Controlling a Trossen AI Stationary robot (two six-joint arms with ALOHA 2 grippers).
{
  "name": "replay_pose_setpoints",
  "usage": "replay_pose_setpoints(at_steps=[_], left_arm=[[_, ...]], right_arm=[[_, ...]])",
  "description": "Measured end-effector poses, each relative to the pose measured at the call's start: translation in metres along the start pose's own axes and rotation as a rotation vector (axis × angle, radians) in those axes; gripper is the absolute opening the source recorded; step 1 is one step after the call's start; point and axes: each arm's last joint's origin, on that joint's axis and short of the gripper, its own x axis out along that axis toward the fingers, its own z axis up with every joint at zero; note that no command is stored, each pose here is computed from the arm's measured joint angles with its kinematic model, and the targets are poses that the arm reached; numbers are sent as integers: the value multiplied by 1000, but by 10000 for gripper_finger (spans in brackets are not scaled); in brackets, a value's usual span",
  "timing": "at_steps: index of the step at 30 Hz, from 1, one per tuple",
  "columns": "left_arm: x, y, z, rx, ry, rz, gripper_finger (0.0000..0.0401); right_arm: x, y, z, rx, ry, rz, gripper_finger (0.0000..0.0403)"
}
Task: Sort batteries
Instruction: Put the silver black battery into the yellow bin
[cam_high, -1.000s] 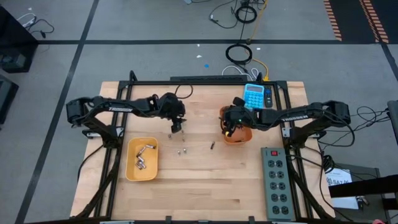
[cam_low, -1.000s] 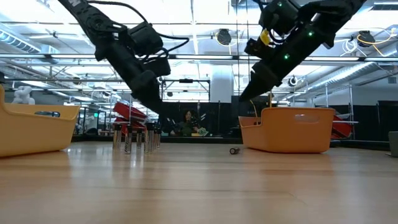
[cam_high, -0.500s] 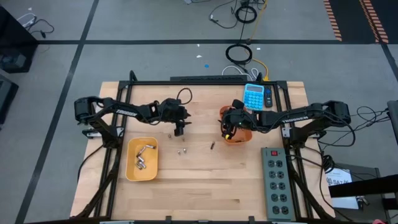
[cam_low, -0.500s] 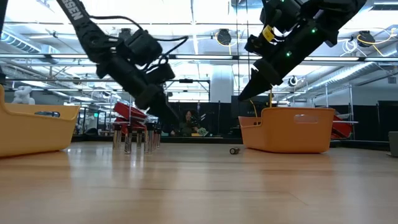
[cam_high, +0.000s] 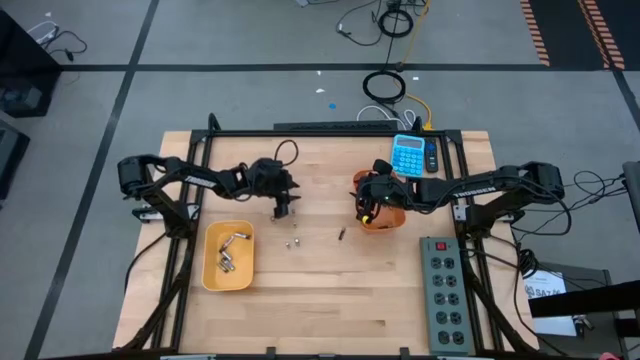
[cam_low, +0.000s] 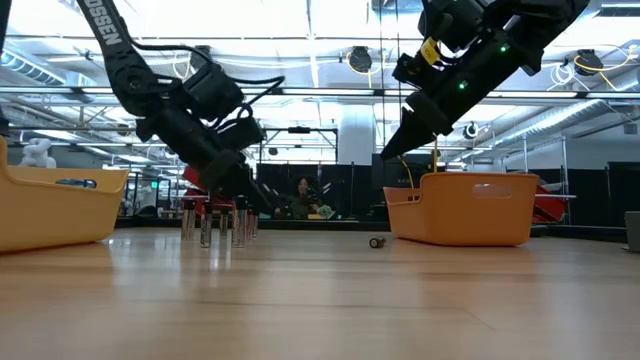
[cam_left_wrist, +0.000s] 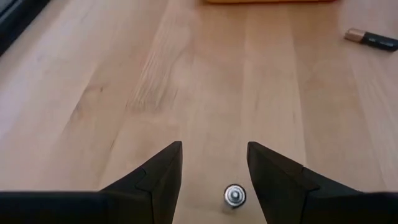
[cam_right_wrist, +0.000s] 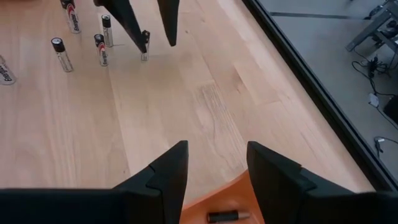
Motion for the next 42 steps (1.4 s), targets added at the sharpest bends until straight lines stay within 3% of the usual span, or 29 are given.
replay_pose_setpoints(at_steps=[26,32,37,42], left_arm=[[-2,2,-10,-147,69,-74,189],[-2,3,-10,-147,70,-63,136],[-2,3,-9,-146,69,-50,37],[-2,4,-5,-161,51,-46,35]], right_arm=[[0,0,0,-1,0,3,155],[0,0,0,-4,0,4,155],[0,0,0,-4,0,4,155],[5,2,-1,1,-6,4,155]])
